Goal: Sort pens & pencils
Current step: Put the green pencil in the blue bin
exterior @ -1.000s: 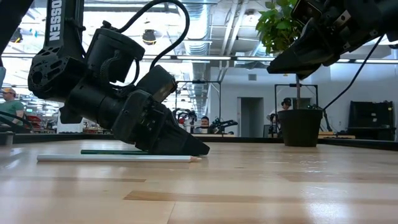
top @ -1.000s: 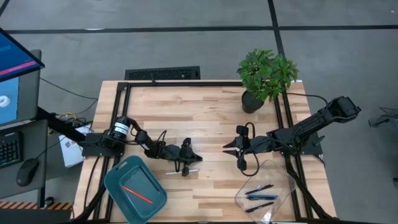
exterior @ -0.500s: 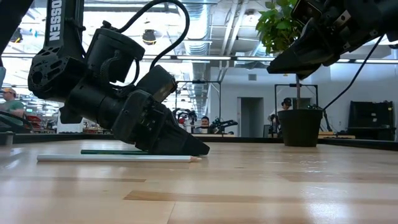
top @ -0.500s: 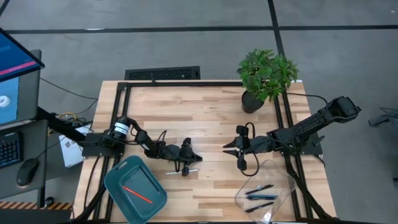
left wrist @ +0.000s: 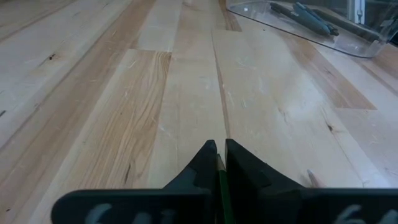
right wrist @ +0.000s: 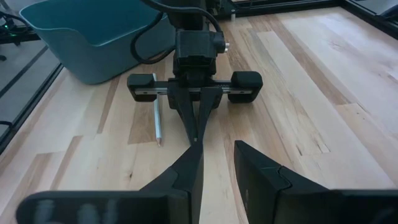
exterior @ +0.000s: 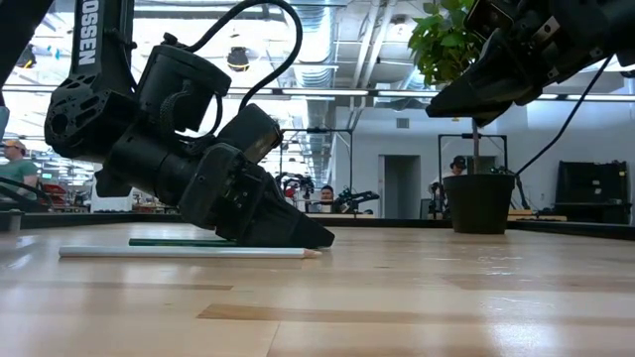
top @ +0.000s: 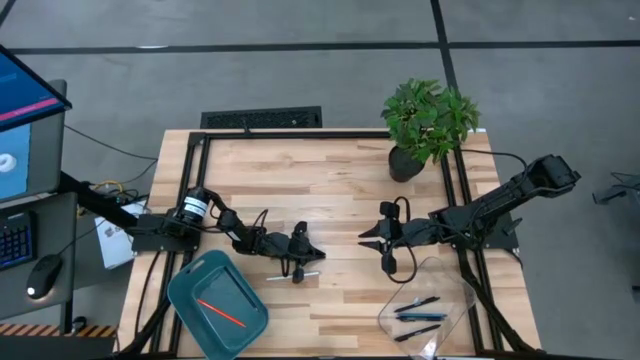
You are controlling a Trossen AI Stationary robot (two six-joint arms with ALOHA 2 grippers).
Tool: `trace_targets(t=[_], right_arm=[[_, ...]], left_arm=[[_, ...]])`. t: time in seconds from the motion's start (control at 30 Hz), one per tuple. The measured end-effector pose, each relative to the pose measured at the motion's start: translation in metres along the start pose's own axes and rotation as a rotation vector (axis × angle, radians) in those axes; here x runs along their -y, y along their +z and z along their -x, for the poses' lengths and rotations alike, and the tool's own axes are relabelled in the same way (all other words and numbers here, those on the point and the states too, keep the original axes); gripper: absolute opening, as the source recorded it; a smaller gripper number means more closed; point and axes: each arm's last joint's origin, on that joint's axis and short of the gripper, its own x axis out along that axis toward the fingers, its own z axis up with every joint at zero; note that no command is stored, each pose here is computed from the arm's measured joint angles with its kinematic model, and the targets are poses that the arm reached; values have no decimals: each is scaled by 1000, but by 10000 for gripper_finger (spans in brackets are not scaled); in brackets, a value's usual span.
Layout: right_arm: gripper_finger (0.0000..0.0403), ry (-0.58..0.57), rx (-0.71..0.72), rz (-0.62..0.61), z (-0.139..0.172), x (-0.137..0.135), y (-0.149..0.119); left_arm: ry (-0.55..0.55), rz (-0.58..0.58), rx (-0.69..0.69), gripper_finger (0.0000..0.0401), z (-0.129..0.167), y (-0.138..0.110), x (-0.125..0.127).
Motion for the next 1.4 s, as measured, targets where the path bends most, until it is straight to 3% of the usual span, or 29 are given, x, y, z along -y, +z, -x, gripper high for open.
trace_targets(t=[1.1, 1.4], right_arm=[[113, -1, 0, 0, 0, 0, 0], [113, -2, -8, 2, 0, 0, -1]], left_arm=[[-6, 1, 4, 8, 0, 0, 0], [-49, 8, -18, 8, 7, 14, 3]])
